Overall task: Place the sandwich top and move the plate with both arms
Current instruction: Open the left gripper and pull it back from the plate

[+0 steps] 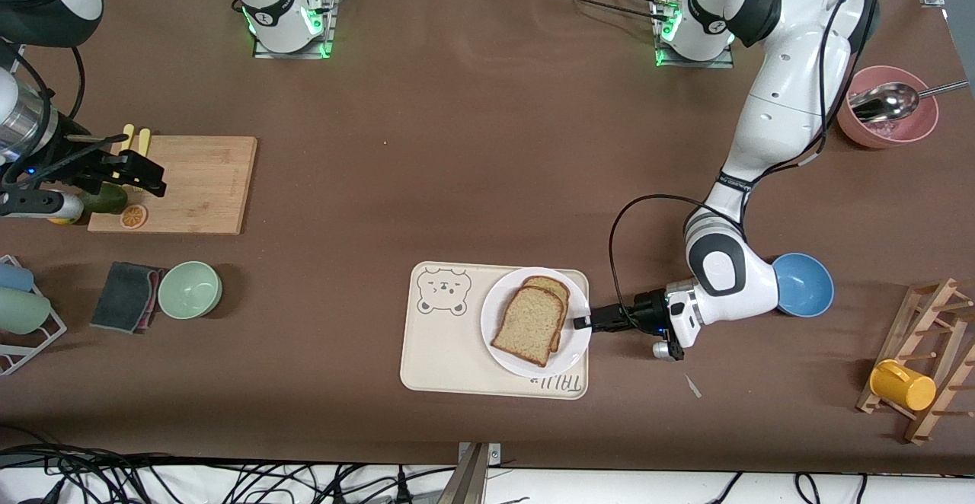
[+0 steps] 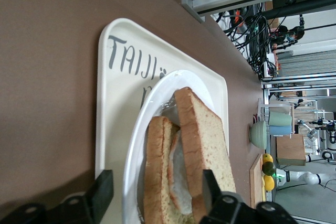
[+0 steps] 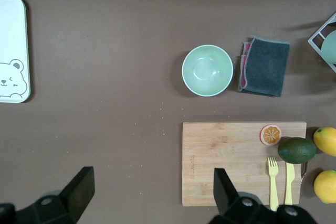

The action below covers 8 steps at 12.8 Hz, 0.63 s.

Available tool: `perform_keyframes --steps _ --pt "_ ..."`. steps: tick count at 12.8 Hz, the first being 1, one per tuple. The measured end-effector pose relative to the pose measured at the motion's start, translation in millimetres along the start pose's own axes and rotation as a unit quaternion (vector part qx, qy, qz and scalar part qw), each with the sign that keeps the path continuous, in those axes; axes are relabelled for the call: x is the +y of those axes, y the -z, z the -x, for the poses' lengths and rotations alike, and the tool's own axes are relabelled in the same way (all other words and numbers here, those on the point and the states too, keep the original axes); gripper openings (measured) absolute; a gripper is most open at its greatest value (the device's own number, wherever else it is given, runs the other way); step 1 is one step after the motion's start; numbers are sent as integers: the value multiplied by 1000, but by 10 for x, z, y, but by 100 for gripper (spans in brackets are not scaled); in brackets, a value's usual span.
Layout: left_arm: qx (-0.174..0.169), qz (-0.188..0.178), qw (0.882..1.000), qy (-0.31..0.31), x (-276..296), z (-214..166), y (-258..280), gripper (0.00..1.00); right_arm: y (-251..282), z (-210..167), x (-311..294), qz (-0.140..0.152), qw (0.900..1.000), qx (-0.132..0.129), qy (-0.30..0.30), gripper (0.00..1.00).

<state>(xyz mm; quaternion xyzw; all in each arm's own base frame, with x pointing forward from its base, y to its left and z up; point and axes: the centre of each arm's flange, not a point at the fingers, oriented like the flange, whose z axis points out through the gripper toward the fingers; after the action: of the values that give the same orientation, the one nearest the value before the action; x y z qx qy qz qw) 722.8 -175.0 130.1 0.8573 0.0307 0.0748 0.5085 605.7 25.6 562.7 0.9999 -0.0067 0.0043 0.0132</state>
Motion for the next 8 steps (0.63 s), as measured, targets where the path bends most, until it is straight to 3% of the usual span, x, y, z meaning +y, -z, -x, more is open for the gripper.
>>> perform_keyframes --steps 2,4,8 --pt "4 -5 1000 1 7 -40 69 99 2 0 1 0 1000 0 2 100" --pt "-8 -28 1000 -6 66 -83 146 100 5 -1 1 0 1000 1 4 100" --pt "-40 -107 993 -28 437 -226 400 100 3 -3 1 0 1000 0 17 100"
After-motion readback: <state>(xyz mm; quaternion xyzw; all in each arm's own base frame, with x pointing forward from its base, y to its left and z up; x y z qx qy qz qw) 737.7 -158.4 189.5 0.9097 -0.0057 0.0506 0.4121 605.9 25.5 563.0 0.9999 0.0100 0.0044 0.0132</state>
